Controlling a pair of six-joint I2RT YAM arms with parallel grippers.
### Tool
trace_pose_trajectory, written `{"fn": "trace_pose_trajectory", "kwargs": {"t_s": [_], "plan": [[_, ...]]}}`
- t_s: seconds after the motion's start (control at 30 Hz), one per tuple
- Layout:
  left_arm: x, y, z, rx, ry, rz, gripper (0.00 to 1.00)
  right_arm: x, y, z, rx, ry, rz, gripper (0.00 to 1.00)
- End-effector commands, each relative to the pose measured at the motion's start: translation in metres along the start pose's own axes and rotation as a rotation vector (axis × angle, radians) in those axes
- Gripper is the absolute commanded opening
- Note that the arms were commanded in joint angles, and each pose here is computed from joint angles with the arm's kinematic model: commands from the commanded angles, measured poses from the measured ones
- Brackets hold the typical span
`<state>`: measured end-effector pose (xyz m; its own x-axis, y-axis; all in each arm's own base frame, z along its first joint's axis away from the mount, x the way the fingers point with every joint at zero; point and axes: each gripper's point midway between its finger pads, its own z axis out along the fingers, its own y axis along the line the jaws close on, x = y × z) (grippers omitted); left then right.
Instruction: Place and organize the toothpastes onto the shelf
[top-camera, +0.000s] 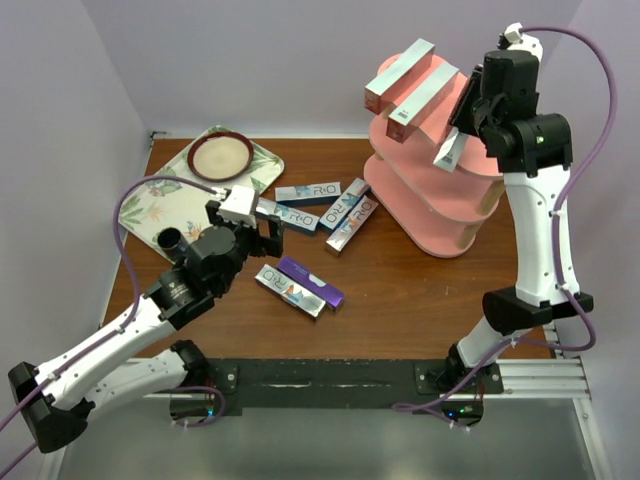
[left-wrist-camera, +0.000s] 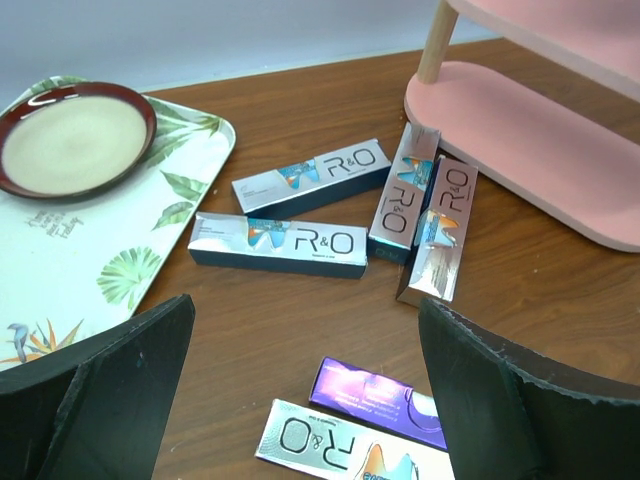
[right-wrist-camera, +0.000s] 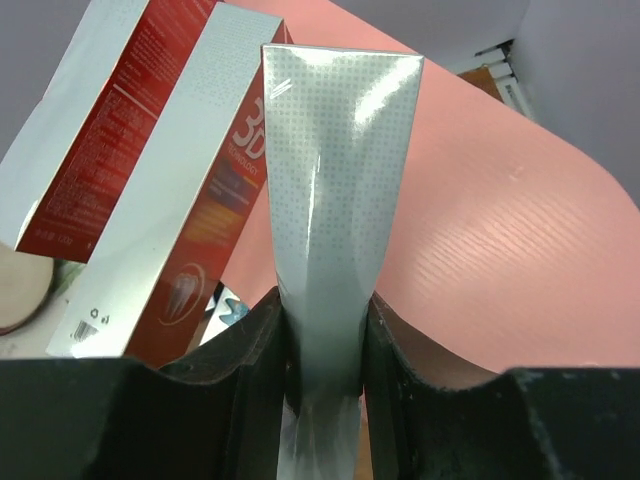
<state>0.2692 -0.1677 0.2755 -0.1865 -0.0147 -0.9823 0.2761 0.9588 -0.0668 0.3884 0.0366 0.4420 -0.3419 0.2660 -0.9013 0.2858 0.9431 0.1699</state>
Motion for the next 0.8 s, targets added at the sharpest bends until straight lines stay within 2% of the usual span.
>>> {"fn": "trace_pose_trajectory", "kwargs": {"t_s": [0.0, 0.1, 0.2, 0.6, 0.73, 0.77], "plan": [[0.003, 0.000, 0.004, 0.007, 0.013, 0.019, 1.00, -0.022, -0.003, -0.002, -0.049, -0.046, 0.075, 0.39], [0.004, -0.001, 0.006, 0.011, 0.017, 0.014, 1.00, -0.015, -0.008, 0.011, -0.026, -0.021, 0.081, 0.48], [0.007, -0.001, 0.007, 0.016, 0.028, 0.017, 1.00, -0.014, -0.012, 0.018, -0.019, -0.015, 0.094, 0.52], [0.013, 0.000, 0.011, 0.014, 0.052, 0.015, 1.00, -0.014, -0.007, 0.025, -0.042, -0.015, 0.147, 0.50], [0.013, 0.001, 0.011, 0.011, 0.053, 0.013, 1.00, -0.016, -0.007, 0.011, -0.077, -0.043, 0.154, 0.59], [0.014, 0.001, 0.011, 0.012, 0.055, 0.012, 1.00, -0.020, -0.006, 0.005, -0.093, -0.057, 0.153, 0.64]]}}
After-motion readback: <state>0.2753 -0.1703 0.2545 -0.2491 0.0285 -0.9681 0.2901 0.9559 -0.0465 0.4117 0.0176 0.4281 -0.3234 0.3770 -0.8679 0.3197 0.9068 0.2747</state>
